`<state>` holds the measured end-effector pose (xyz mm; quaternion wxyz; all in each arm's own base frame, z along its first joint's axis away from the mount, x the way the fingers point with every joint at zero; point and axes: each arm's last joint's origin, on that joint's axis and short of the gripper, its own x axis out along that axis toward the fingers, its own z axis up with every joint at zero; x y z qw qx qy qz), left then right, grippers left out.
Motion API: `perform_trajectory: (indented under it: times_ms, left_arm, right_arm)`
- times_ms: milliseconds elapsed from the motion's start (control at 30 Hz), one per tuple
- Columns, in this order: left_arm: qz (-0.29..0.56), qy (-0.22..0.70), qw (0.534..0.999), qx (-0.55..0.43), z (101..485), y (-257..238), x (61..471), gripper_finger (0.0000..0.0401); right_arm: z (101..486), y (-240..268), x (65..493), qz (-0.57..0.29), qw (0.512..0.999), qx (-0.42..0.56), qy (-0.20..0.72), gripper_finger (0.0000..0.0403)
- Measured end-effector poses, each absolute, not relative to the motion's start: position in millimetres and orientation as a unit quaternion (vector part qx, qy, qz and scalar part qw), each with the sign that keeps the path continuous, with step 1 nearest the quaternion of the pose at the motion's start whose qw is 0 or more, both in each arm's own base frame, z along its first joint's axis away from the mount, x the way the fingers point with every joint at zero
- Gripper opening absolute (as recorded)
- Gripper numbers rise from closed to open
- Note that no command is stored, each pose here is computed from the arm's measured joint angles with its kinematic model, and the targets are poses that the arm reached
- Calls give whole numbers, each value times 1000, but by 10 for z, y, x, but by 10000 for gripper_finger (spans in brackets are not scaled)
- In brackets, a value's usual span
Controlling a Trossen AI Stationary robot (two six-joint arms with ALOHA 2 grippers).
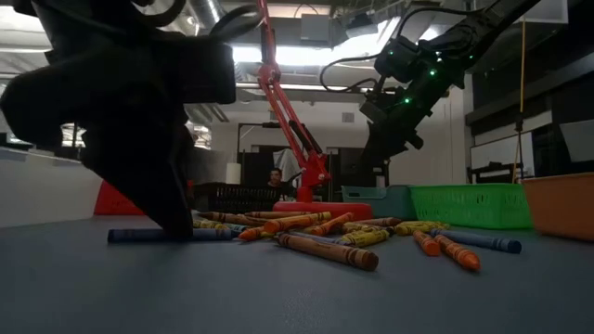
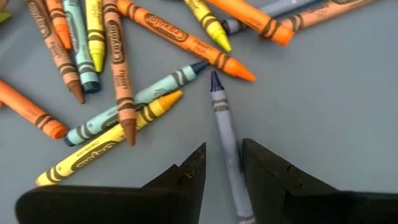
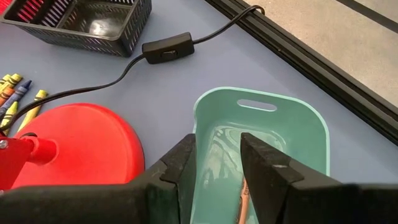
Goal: Sort crayons
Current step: Put the blue crayon into the middle left red bin
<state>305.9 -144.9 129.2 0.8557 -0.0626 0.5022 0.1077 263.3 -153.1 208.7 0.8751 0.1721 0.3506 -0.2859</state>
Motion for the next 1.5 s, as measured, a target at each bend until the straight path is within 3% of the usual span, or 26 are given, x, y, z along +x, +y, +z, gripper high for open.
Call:
perform_trajectory:
  times_ms: [467, 900, 1500]
  left_arm:
    - [101, 527, 841, -73, 1286, -1393, 3053, 6]
    - [101, 527, 841, -73, 1286, -1391, 3054, 3]
    - [82, 528, 844, -51, 1356, -1377, 3030, 3]
  right_arm:
    - [2124, -1360, 2695, -248, 886, 166, 354, 124]
    - [2408, -710, 2793, -149, 925, 122, 326, 124]
    - [2411, 279, 2860, 2, 934, 93, 344, 124]
